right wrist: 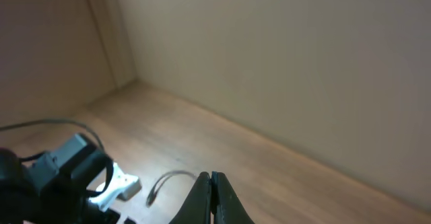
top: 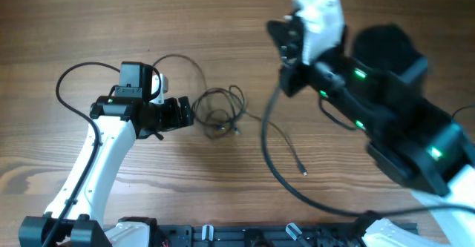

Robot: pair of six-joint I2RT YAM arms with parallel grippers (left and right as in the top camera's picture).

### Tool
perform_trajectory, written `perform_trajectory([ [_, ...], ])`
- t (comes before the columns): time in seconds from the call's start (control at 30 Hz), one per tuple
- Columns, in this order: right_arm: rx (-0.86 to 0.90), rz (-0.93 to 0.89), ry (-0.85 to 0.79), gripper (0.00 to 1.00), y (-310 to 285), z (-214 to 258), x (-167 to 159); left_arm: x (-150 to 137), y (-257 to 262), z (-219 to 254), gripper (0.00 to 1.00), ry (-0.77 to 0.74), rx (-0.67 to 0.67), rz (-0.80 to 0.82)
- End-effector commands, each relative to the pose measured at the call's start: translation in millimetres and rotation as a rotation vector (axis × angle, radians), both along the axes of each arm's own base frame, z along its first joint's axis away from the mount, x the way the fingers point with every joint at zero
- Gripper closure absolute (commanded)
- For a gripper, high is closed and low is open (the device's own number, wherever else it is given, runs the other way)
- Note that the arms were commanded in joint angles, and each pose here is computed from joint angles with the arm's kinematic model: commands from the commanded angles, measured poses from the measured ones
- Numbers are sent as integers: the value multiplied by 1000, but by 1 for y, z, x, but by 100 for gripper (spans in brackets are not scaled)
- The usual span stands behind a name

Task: Untangle cables

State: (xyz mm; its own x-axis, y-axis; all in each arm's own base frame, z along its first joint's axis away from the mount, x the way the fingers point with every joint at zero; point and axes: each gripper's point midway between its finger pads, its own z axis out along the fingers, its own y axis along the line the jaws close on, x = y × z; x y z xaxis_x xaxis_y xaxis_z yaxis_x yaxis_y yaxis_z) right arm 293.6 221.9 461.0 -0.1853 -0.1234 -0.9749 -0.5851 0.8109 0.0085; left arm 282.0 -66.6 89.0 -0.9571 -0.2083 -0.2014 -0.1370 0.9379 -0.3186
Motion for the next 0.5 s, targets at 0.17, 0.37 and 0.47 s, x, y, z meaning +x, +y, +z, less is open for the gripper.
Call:
perform_trajectory([
  [0.17,-251,-65,344,69,-22,-101,-13,-9,-21,1,5,-26,-101,-146],
  [0.37,-430,79,763,7,6,-210,-29,-11,-28,3,0,-21,-146,-154],
  [0.47,-554,209,814,1,28,-259,-16,-17,-28,2,0,4,-152,-156],
])
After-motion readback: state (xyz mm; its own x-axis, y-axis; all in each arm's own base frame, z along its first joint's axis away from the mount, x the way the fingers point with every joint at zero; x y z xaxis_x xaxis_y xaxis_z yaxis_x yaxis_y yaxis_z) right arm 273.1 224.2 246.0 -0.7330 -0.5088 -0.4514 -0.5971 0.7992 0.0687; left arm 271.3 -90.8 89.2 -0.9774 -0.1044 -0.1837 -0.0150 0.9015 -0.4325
